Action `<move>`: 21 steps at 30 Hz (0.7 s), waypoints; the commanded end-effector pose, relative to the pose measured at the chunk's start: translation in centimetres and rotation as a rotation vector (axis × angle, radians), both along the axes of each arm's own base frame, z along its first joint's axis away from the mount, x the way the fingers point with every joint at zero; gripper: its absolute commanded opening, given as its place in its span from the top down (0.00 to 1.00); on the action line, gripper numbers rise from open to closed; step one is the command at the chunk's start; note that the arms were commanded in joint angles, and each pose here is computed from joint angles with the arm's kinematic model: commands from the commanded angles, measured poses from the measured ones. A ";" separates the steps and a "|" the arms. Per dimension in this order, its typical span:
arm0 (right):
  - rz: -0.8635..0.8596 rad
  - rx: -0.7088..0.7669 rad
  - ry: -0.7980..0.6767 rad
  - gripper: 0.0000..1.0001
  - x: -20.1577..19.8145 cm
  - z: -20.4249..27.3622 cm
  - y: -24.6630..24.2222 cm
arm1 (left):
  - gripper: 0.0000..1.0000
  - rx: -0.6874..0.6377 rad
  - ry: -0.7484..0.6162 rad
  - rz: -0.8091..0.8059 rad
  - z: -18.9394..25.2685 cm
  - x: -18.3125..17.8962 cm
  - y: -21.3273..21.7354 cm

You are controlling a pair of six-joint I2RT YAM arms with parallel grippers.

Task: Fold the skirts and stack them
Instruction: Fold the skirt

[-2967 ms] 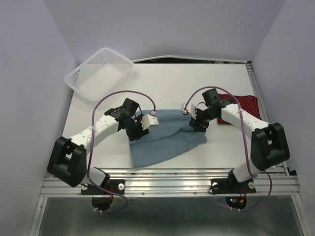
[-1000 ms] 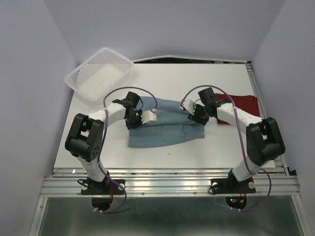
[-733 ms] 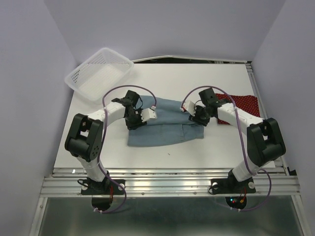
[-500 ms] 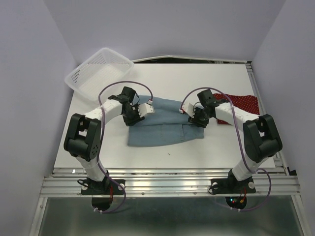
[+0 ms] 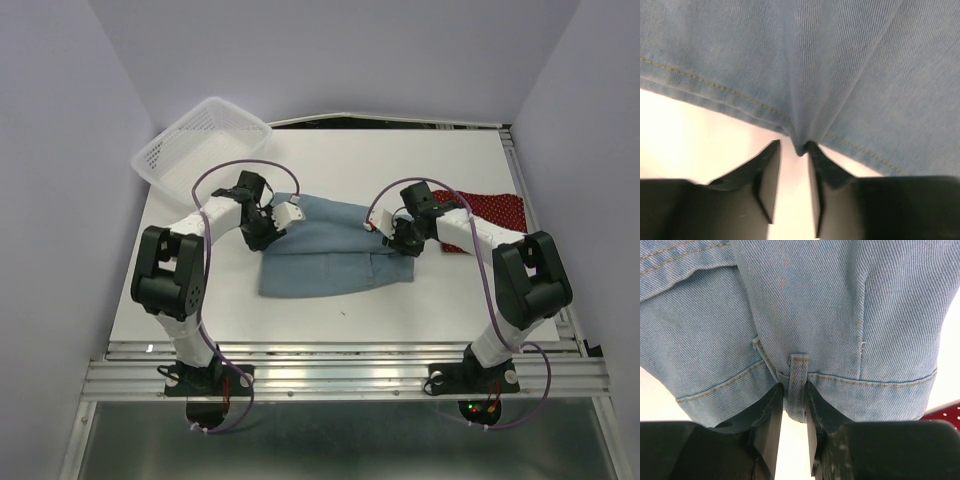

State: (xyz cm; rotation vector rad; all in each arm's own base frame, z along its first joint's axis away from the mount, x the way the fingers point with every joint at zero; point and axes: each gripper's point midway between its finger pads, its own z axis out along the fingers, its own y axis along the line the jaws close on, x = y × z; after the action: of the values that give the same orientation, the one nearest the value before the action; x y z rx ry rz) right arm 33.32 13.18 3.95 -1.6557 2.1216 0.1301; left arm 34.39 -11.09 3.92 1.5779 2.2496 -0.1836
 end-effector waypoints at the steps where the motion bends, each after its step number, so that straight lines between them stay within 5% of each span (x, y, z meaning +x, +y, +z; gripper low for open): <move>1: -0.001 0.020 -0.070 0.71 1.6 1.8 0.4 | 0.54 -0.041 -0.077 -0.049 3.8 0.1 -0.2; 8: 0.000 0.027 -0.055 0.82 1.4 1.5 0.5 | 0.52 0.000 -0.132 -0.126 5.6 -1.6 -0.1; 21: -0.005 0.023 -0.039 0.96 1.6 1.3 0.6 | 0.57 0.051 -0.111 -0.267 2.3 -2.8 -2.2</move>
State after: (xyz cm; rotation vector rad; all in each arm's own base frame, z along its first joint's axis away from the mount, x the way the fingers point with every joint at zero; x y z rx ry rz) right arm 33.37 13.22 3.98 -1.6537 2.1195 0.1307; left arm 31.40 -12.84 6.92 1.8122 2.0104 -0.1257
